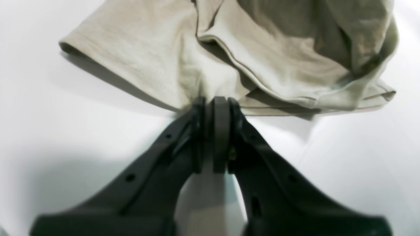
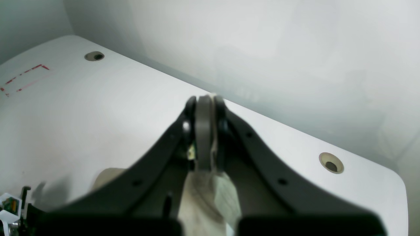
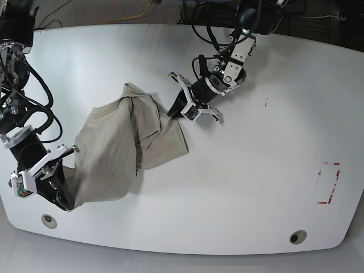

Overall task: Layout the t-shirt on the table in an organized manner, then fold the t-shirt properly
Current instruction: 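Move the left gripper to the shirt and grasp another edge, then pull the held shirt edge with the left gripper away from the right gripper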

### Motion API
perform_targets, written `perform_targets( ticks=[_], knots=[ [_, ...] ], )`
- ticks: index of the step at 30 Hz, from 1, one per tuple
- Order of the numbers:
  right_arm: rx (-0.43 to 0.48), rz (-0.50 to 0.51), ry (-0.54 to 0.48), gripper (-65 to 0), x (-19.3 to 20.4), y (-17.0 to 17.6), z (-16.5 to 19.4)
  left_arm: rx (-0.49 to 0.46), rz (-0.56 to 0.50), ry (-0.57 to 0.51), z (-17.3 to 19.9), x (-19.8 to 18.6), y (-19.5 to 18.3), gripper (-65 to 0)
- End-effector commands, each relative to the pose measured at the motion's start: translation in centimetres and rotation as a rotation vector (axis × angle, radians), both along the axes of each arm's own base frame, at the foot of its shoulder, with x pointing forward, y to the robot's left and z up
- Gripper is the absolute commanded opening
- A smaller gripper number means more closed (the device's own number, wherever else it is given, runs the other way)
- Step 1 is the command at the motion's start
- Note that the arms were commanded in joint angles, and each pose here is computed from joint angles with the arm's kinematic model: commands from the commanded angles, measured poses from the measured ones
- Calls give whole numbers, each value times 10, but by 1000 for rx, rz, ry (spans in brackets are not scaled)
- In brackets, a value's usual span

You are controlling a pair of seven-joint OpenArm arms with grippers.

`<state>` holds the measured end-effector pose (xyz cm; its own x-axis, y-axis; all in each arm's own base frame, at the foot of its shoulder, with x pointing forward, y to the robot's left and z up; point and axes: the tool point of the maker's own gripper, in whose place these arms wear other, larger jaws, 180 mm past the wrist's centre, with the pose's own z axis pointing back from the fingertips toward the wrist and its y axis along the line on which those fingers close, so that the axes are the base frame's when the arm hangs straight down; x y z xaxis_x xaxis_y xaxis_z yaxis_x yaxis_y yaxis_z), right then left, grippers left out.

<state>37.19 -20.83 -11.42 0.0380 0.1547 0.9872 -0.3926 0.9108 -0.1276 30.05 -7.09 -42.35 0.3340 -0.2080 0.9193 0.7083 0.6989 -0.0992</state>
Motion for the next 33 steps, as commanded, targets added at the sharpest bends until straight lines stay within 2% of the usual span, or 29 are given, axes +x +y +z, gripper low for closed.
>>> perform_targets(
  ticks=[1,8,17,22,33],
  knots=[
    [1,-3,-66,-650,1,-3,21,-20,1,-21,10,5,-2,-650],
    [2,-2,-68,-650,0,-3,22,-52,45,-110,43,19,8,-650],
    [5,-9,-75,-650,1,-5,25,-83,142,-250,96,41,39,-650],
    [14,-14,-80,-650,1,-6,26,-58,183,-323,118,51,66,-650],
    [17,-38,-97,-650,1,-14,31,-10,187,-529,184,56,96,-650]
  ],
)
